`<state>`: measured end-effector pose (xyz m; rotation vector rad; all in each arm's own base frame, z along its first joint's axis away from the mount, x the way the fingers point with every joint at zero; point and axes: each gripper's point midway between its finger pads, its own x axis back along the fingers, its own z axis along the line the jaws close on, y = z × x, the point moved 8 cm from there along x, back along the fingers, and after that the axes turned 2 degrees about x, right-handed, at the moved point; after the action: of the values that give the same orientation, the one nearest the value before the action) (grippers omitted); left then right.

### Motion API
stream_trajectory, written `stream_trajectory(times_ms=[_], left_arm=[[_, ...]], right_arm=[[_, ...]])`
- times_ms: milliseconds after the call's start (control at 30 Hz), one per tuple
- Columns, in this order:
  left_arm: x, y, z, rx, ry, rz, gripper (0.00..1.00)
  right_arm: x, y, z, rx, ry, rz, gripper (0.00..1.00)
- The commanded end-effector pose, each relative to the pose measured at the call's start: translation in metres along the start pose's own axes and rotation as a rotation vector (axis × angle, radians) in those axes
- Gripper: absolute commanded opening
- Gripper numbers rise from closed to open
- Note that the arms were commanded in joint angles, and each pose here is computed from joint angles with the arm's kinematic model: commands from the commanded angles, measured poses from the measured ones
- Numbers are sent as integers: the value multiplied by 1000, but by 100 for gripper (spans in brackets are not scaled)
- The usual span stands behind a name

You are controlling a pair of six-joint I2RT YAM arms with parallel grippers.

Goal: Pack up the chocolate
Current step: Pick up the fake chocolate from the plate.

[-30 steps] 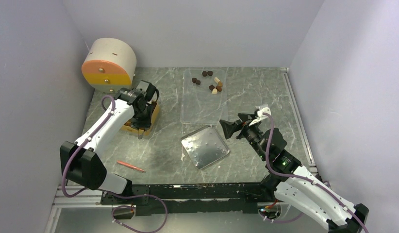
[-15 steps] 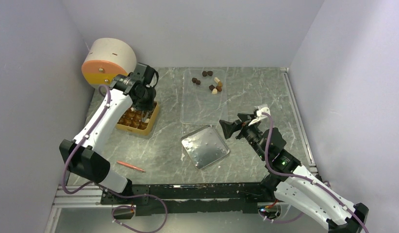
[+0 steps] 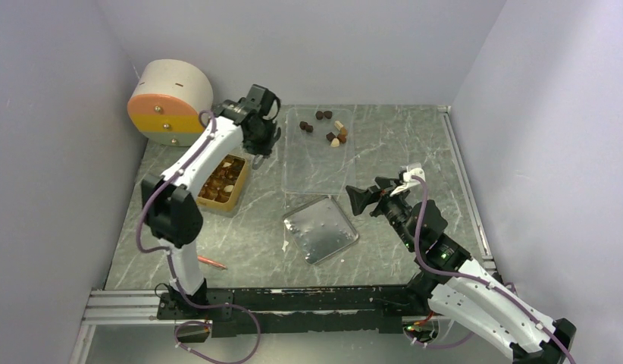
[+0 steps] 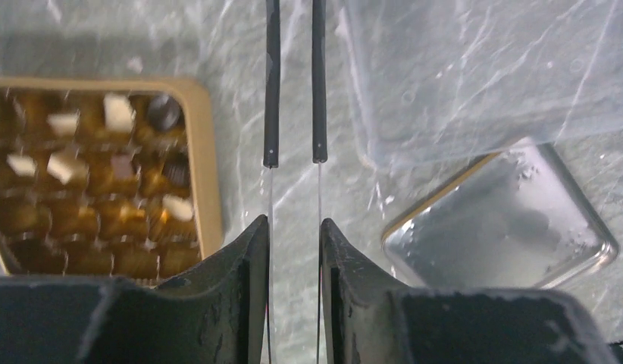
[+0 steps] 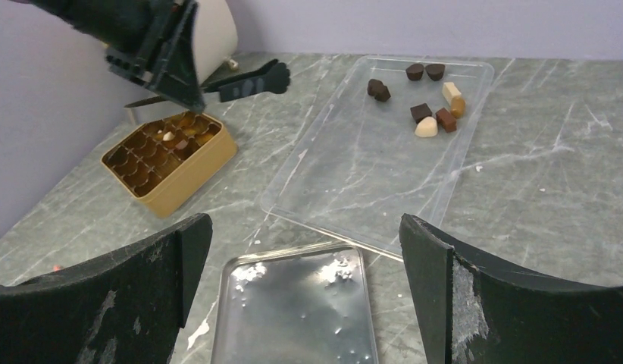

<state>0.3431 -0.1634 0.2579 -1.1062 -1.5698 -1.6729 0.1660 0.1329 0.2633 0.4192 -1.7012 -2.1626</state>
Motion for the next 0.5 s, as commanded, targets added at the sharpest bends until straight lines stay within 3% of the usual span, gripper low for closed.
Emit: stream_trajectory(times_ms=[0,467], left_arm=[[-14,33,-29,-80,-65,-104,32],[-83,51,-57,-105,-146,-114,35]], right_arm=[[1,13,-1,-17,-25,-48,100],[-3,20,1,-15,-29,-59,100]])
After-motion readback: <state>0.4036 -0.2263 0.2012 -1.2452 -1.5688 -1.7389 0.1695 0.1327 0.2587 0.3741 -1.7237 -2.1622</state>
